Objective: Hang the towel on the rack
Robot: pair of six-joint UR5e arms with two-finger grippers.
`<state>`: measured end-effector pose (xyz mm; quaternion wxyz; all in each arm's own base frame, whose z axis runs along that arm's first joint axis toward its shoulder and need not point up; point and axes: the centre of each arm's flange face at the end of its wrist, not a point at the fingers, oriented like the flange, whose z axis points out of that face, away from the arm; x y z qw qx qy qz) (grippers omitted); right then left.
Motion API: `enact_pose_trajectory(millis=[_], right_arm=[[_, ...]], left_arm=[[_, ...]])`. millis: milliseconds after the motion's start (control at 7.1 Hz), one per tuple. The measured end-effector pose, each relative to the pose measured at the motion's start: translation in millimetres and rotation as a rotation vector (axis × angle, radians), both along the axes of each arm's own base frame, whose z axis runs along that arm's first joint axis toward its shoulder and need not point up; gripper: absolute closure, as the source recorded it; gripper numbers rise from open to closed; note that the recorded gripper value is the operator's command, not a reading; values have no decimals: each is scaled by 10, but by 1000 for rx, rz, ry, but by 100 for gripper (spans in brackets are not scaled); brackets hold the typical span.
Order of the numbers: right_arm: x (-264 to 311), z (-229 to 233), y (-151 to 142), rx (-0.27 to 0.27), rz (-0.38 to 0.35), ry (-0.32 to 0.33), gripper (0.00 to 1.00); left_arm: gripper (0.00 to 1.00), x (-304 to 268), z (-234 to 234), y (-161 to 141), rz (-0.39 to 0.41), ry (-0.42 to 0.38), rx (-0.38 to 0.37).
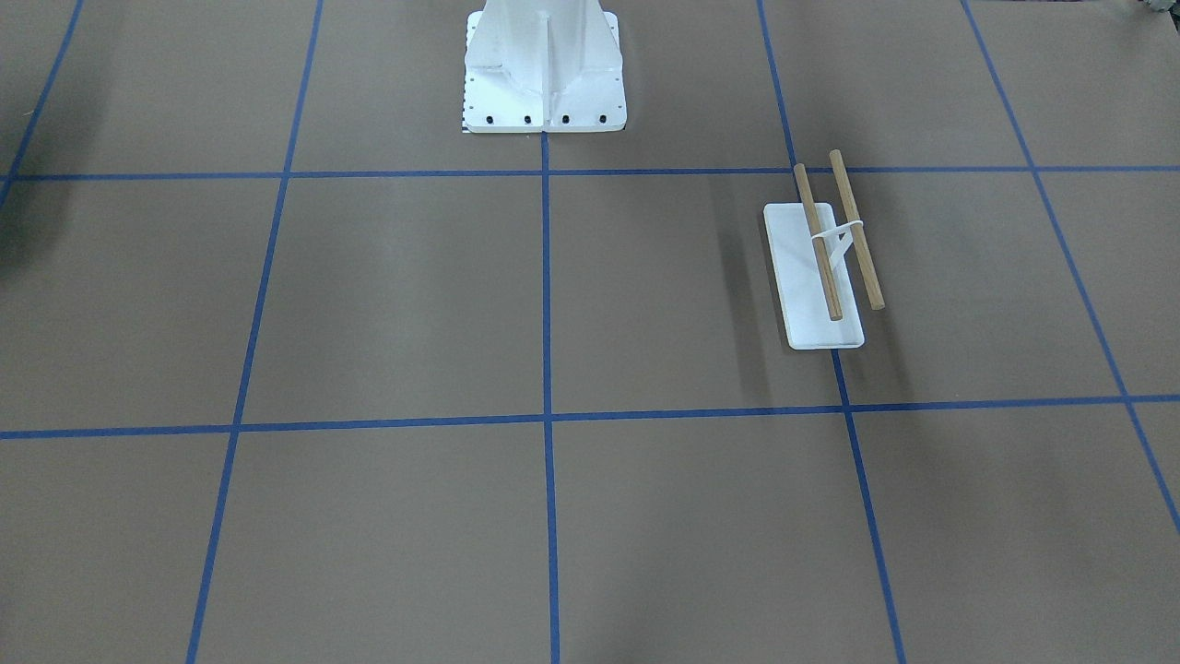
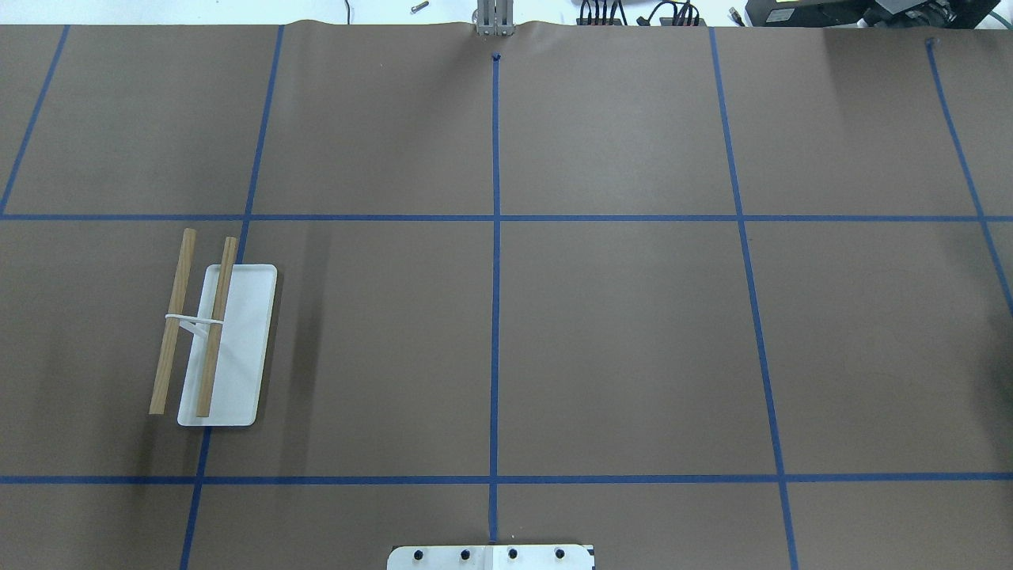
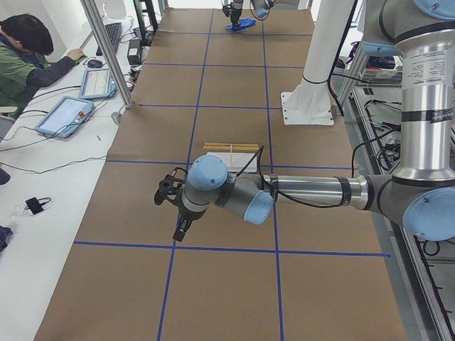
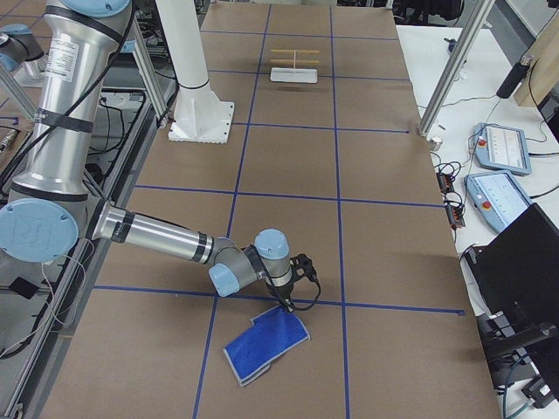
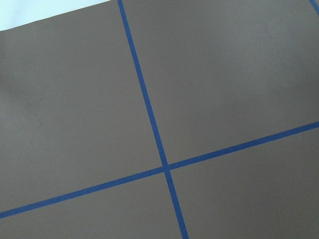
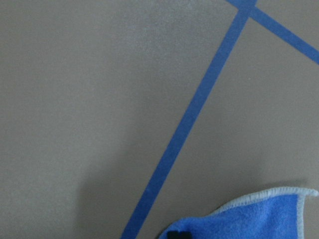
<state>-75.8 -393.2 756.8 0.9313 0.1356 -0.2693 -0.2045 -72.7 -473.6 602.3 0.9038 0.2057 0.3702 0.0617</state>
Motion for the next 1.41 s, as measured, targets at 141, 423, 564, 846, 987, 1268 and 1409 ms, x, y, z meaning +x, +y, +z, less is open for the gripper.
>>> enact_pose_trajectory(millis=[141, 423, 564, 846, 987, 1268, 1409], right_arm=[[0, -14, -4, 3, 0, -1, 100], [12, -75, -27, 10, 3, -14, 100], [39, -141, -60, 14, 10, -27, 100], [226, -385, -152, 10, 53, -71, 100], [390, -580, -202, 8, 89, -95, 100], [567, -1127, -332, 8, 121, -122, 100], [567, -1504, -460, 16, 124, -127, 100]], left_arm=[[1, 0, 2, 0, 0, 1, 0], [1, 1, 6, 1, 1, 1, -1], [1, 1, 14, 1, 1, 1, -3], [1, 1, 22, 1, 1, 1, -2], [1, 1, 12, -1, 2, 0, 8], [1, 5, -12, -7, 5, -2, 30], [1, 6, -28, -11, 6, -2, 37]])
